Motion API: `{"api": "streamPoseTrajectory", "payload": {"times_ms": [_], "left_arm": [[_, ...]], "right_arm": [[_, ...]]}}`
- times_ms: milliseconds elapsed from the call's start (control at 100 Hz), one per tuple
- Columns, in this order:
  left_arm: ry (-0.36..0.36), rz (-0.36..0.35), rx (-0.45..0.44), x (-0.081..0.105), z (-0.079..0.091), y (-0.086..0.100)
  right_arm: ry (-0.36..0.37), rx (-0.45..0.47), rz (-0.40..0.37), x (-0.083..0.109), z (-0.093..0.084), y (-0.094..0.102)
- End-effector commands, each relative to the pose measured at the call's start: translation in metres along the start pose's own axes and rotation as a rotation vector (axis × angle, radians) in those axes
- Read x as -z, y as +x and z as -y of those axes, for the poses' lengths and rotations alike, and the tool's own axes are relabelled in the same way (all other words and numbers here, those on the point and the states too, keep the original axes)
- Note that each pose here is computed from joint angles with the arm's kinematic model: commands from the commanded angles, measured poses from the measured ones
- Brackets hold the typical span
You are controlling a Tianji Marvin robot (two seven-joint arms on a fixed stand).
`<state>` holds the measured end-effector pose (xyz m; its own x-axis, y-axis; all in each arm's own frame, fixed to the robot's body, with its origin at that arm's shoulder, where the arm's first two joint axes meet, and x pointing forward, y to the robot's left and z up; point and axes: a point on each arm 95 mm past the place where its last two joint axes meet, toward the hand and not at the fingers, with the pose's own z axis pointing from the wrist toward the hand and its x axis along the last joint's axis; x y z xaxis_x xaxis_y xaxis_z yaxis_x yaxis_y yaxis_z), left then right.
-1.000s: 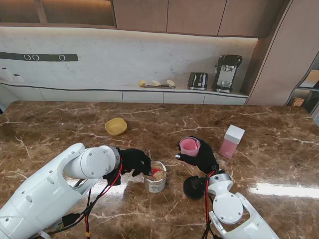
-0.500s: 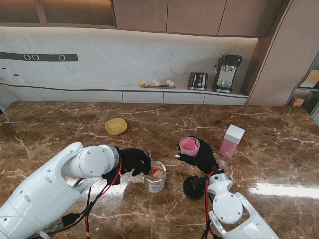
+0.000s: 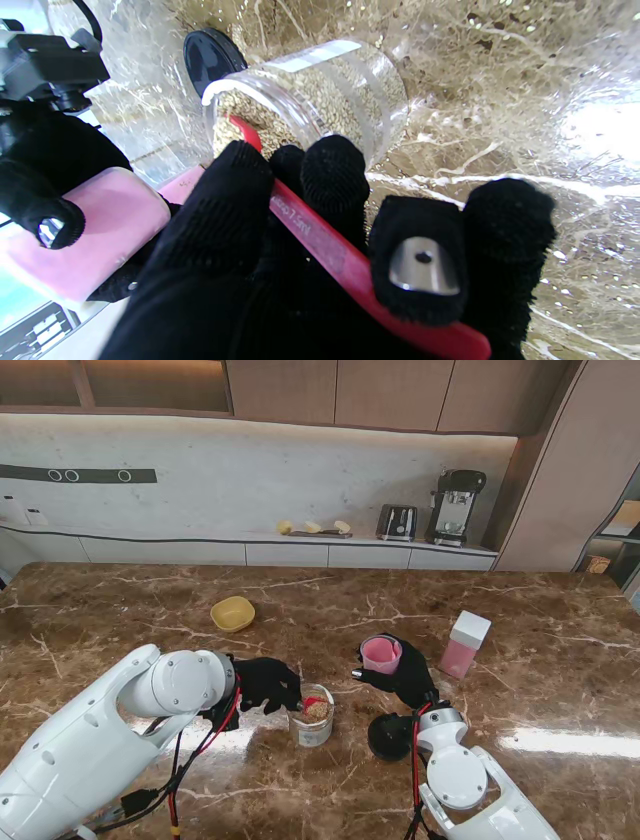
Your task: Measure grain into the airtight container
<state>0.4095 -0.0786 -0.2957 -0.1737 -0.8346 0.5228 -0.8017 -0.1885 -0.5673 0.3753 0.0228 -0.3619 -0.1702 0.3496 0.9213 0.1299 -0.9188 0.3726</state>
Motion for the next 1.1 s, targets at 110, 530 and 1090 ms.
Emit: {"api": "streamPoseTrajectory", "payload": {"times_ms": [110,530,1090], "left_arm": [[-0.002,0.008,0.035,0.003,-0.003,-0.006],[-0.002,0.006,0.165,0.011,-0.004,-0.015],[0.022,-0.035,0.311,0.029,0.002,-0.015]], "right_arm": [[0.014,-0.004,0.02,0.003,0.003,-0.005],[0.025,0.008,0.023,0.003,0.004,-0.006],[0.029,0.011,0.032,0.004,0.005,-0.008]]}}
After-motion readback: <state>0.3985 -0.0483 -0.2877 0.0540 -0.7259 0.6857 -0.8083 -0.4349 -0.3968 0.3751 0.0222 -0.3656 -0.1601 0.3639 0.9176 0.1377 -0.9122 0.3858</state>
